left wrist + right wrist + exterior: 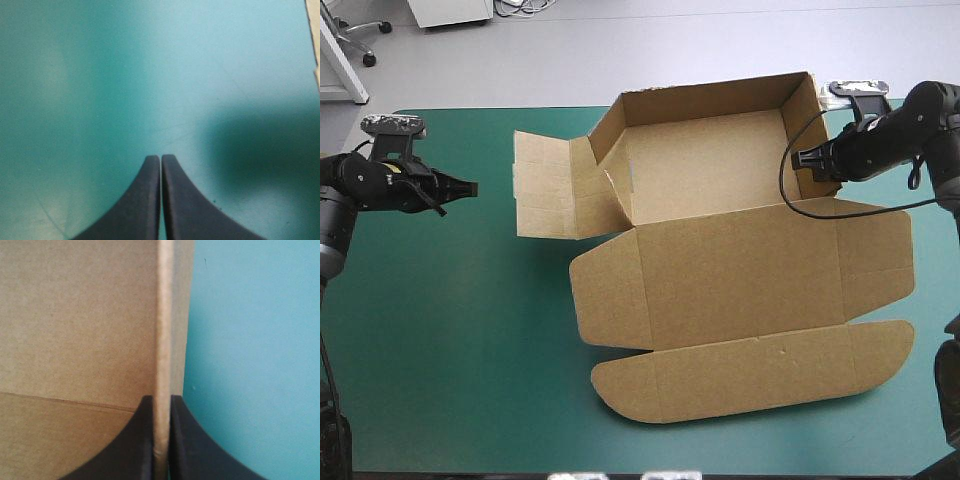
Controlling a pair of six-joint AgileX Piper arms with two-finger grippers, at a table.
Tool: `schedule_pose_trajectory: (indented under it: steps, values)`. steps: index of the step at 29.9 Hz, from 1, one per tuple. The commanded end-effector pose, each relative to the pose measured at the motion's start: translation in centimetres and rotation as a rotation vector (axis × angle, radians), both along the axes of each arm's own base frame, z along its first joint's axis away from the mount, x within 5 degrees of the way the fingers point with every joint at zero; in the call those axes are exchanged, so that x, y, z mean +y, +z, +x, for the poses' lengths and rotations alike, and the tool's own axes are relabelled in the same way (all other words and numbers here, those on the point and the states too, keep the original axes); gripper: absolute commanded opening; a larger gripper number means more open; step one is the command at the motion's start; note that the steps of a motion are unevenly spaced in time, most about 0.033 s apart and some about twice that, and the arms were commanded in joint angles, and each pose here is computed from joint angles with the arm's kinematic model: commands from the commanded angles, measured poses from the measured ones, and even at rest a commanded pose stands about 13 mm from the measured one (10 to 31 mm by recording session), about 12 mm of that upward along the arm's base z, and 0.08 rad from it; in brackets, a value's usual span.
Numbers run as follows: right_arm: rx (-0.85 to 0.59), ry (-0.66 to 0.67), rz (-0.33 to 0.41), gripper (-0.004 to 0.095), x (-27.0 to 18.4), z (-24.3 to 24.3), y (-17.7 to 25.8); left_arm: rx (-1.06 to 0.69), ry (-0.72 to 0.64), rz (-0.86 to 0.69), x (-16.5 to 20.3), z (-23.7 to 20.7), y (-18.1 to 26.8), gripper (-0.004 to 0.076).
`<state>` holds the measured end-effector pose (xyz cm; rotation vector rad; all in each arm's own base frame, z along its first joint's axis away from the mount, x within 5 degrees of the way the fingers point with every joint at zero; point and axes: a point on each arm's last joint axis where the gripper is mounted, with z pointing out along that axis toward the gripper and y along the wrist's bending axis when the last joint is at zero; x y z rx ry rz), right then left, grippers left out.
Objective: Fold the box
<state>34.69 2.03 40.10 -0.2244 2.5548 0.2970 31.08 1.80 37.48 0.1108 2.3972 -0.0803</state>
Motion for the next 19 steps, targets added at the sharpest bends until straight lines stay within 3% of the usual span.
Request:
schedule_pose_trajectory:
  steps: [1, 10, 19]
  values:
    - [-0.119, 0.013, 0.049, -0.0028, 0.3, -2.8, 3.9, -0.075, 0.022, -0.093, 0.5, 0.1, 1.6, 0.0000]
    - [-0.193, 0.018, 0.052, -0.0028, 0.4, -5.2, 6.2, -0.033, 0.035, -0.293, 2.9, 1.4, -0.9, 0.0000]
    - [-0.220, 0.119, 0.214, -0.0028, 2.0, -5.7, 7.1, 0.036, -0.036, -0.408, 2.1, 1.7, -4.9, 0.0000]
